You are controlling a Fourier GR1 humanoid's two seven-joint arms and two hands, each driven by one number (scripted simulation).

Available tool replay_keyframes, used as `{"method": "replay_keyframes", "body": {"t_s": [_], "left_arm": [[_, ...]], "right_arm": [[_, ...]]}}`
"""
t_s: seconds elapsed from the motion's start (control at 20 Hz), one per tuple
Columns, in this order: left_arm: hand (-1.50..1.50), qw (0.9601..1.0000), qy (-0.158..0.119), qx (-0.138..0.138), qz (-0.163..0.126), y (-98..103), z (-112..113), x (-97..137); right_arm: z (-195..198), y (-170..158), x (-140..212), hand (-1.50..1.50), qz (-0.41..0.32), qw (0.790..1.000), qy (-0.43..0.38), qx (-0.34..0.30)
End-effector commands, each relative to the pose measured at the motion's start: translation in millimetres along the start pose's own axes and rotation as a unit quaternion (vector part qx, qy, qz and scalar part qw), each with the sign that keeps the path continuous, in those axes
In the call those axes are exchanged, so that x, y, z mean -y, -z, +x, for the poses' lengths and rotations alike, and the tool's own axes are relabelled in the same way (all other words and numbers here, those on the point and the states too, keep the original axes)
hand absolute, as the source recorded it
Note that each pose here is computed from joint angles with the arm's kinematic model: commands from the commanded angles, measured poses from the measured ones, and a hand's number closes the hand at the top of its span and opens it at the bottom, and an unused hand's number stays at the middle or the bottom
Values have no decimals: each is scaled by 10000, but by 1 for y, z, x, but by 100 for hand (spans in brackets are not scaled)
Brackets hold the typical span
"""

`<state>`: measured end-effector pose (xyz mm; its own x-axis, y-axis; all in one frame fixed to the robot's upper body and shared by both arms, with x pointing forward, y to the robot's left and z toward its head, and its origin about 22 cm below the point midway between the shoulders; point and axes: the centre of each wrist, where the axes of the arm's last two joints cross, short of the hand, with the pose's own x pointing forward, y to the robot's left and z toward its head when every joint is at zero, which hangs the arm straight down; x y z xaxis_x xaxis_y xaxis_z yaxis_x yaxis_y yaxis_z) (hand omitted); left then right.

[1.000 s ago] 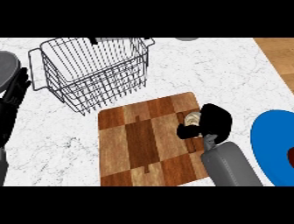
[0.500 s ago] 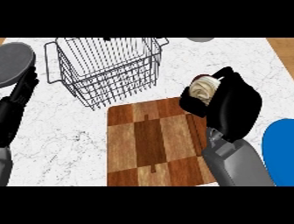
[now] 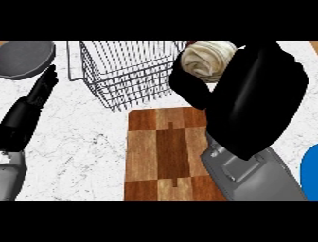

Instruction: Pick the cupcake from the cutting board and place it in the basket

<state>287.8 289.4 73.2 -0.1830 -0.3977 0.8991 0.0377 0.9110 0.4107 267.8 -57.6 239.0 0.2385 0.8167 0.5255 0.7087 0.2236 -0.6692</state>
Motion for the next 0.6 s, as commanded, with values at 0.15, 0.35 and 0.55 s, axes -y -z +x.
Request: {"method": "replay_keyframes", "body": {"t_s": [0.15, 0.35, 0.55], "left_arm": [[0, 9996, -80, 147, -211, 15, 11, 10], [0, 9996, -47, 141, -247, 11, 9, 15], [0, 9990, -115, 286, -322, 18, 16, 27]], "right_arm": [[58, 37, 17, 150, 227, 9932, 84, -1137], [82, 62, 19, 150, 508, 9902, -8, -1302], [97, 78, 3, 150, 625, 9868, 4, -1494]]}}
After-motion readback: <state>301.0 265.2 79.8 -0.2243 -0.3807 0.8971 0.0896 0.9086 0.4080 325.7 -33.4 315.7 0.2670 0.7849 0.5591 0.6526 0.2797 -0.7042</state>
